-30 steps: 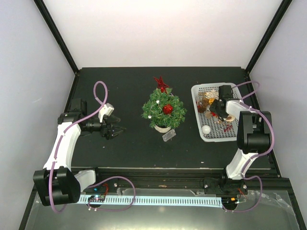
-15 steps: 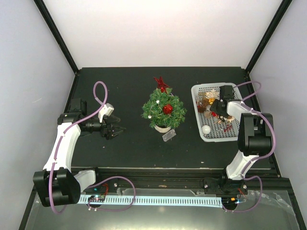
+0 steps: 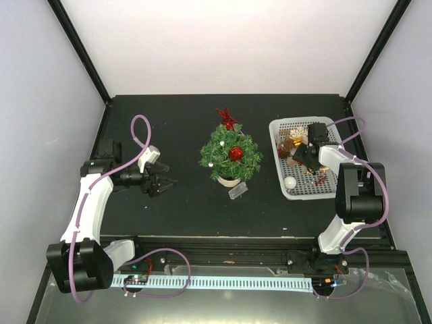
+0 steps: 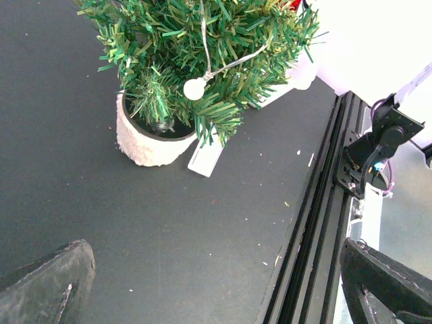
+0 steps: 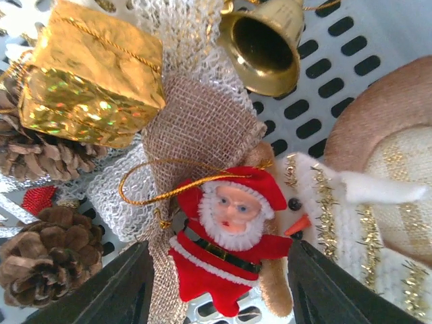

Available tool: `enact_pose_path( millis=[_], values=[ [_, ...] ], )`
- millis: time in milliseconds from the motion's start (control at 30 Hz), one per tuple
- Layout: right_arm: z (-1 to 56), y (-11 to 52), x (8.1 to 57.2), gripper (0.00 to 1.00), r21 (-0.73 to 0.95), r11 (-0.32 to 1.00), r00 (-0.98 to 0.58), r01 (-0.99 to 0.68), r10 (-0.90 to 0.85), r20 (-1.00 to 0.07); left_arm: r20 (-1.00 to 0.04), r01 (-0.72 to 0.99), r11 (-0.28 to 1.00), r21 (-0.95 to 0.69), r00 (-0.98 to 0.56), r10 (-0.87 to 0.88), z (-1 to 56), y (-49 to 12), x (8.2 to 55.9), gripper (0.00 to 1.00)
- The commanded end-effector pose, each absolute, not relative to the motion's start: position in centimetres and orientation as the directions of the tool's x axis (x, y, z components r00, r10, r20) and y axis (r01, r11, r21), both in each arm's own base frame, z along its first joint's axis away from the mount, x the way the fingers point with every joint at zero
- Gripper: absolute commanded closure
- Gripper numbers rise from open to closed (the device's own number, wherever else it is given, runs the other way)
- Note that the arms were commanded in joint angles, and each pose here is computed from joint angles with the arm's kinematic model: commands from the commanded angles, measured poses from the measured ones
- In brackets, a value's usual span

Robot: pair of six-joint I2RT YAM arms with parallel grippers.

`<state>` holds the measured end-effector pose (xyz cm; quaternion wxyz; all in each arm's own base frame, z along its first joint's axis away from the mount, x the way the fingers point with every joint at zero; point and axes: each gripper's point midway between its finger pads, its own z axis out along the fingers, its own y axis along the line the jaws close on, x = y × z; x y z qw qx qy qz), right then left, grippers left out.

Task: Decorate the small christmas tree

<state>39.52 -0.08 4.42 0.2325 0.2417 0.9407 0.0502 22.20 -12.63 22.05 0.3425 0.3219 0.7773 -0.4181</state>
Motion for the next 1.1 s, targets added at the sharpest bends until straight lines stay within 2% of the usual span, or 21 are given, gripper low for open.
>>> enact_pose_path(
  millis=[0, 133, 267, 633, 900, 1067],
  values=[
    [3.4, 0.1, 39.5, 0.43, 0.187, 0.883, -0.79, 0.431, 0.47, -0.394, -0.833, 0.811, 0.441, -0.385, -0.511, 0.213, 23.4, -12.6, 22.5, 0.01],
    [3.1, 0.0, 39.8, 0.48, 0.174, 0.883, -0.797, 0.436, 0.468, -0.382, -0.834, 0.811, 0.441, -0.383, -0.51, 0.213, 23.4, -12.6, 22.5, 0.01],
    [3.0, 0.0, 39.4, 0.61, 0.178, 0.879, -0.79, 0.442, 0.476, -0.386, -0.835, 0.813, 0.44, -0.381, -0.507, 0.213, 23.4, -12.6, 22.4, 0.01],
    [5.6, -0.9, 39.0, 0.67, 0.163, 0.875, -0.76, 0.456, 0.478, -0.441, -0.835, 0.816, 0.433, -0.384, -0.507, 0.214, 23.5, -12.6, 22.3, 0.01],
    [5.3, -0.9, 38.9, 0.99, 0.167, 0.874, -0.757, 0.457, 0.481, -0.442, -0.841, 0.82, 0.433, -0.374, -0.497, 0.215, 23.6, -12.7, 22.2, 0.01],
    [6.2, -0.8, 38.5, 0.99, 0.18, 0.873, -0.75, 0.452, 0.482, -0.453, -0.839, 0.818, 0.435, -0.376, -0.5, 0.215, 23.6, -12.6, 22.2, 0.01]
  ],
)
